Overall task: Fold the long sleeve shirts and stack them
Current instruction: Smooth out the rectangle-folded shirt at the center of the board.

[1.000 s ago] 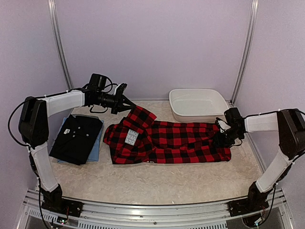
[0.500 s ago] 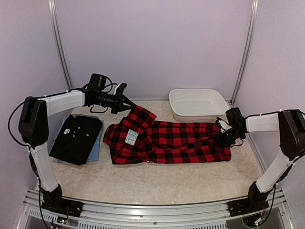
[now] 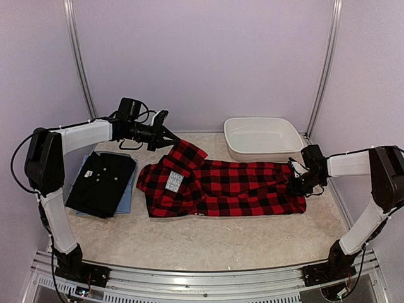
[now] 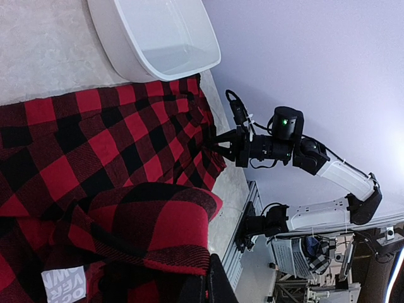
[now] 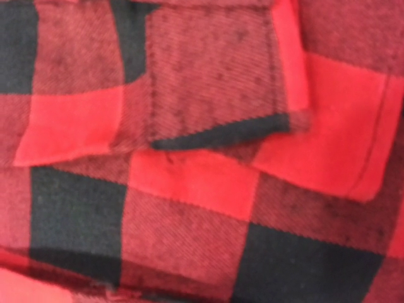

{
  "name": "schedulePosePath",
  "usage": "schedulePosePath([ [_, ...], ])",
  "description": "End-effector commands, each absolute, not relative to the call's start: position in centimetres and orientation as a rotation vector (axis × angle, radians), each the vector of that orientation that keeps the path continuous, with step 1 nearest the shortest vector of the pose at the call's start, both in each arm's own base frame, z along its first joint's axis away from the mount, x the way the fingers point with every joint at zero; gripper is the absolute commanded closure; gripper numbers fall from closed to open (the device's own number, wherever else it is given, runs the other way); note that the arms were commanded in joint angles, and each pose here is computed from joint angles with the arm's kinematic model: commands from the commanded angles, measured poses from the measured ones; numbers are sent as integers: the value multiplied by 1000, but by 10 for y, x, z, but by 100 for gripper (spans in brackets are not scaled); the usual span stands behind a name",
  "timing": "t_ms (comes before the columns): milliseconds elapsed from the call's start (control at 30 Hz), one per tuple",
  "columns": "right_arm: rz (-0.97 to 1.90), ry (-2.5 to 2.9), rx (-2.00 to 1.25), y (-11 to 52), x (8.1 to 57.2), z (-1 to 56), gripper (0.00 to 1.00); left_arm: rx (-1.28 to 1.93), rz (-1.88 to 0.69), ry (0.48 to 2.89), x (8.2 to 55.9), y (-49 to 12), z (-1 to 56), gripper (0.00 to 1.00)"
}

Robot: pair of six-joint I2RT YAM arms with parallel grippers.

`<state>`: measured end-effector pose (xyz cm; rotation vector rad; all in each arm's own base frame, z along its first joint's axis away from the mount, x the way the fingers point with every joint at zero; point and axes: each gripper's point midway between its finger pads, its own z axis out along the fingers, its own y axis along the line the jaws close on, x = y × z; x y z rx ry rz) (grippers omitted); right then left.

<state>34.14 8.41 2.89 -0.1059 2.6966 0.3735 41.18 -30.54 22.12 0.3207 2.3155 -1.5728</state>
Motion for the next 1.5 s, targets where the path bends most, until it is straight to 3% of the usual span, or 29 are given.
schedulePosePath([
  [0,385,2678,-93,81,342,33,100,370,-1581,2259,408,-305,236,100],
  [467,267,2619,14,56,342,73,100,295,-1535,2242,423,-276,241,100],
  [967,303,2670,21,58,350,42,100,274,-1539,2225,432,-276,243,100],
  [1267,365,2599,-11,68,354,60,55,366,-1603,2162,427,-311,277,100],
  [1467,373,2542,-54,73,355,83,46,392,-1600,2200,420,-326,276,100],
])
